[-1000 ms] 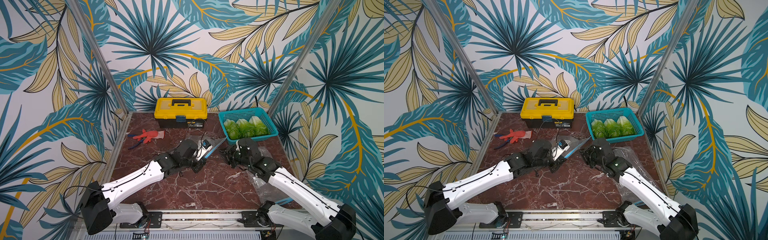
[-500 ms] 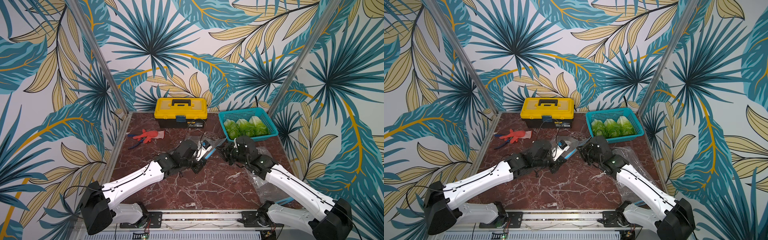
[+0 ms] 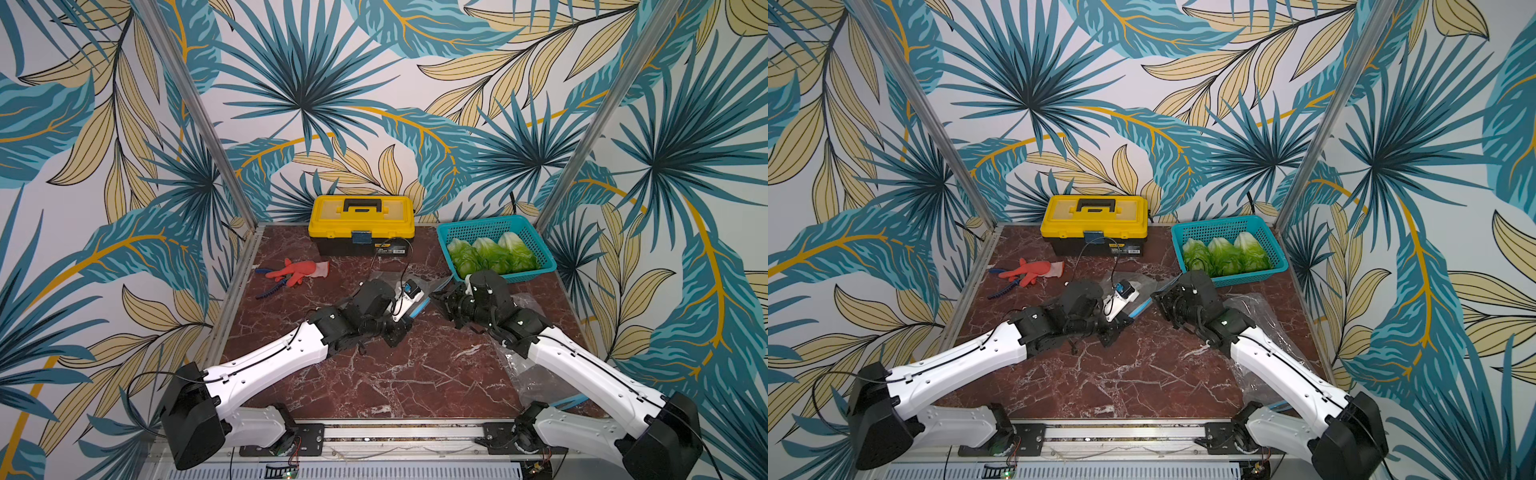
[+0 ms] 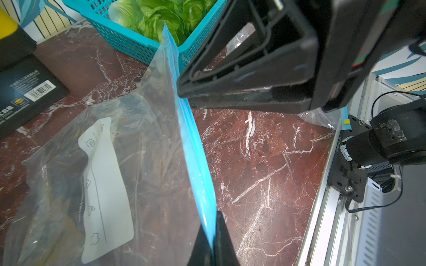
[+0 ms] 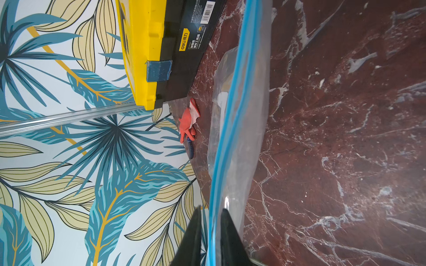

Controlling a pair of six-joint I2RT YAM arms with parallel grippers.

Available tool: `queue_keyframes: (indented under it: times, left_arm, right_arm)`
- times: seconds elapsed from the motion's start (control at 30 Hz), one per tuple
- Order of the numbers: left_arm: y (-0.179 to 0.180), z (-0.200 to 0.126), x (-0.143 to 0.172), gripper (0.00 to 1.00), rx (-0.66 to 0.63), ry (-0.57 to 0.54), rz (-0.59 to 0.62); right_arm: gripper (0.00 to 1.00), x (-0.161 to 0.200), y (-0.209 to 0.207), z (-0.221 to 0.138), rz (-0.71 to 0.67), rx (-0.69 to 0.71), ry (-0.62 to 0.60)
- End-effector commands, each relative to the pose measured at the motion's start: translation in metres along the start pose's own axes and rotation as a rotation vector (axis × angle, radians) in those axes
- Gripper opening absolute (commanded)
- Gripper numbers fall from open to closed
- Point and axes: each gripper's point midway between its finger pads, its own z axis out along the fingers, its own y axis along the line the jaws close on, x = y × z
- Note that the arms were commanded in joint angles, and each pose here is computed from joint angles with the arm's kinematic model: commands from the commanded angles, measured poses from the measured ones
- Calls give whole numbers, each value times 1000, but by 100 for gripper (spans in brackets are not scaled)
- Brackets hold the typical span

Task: Put the chinese cabbages into a zipper bag and zip it
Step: Open the zipper of the food storage bag.

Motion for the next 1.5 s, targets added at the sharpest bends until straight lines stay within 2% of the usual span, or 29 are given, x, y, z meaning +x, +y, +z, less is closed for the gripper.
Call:
queue_keyframes:
  times: [0.0, 0.3, 1.2, 1.4, 1.47]
  left_arm:
    - [-4, -5, -10, 0, 14, -35, 0]
    - [-3, -2, -11, 0, 12, -30, -7]
    - [-7, 1, -14, 0, 36, -26, 2]
    - [-7, 1, -13, 0, 38, -25, 6]
    - [-8, 1, -12, 0, 42, -22, 7]
  right_arm:
    - [15, 2, -7, 3, 4, 3, 9]
    - [14, -1, -15, -4, 9, 15, -21]
    - [14, 10, -28, 15, 12, 51, 45]
    - [15, 13, -34, 21, 17, 73, 60]
    - [18, 13, -34, 23, 23, 71, 61]
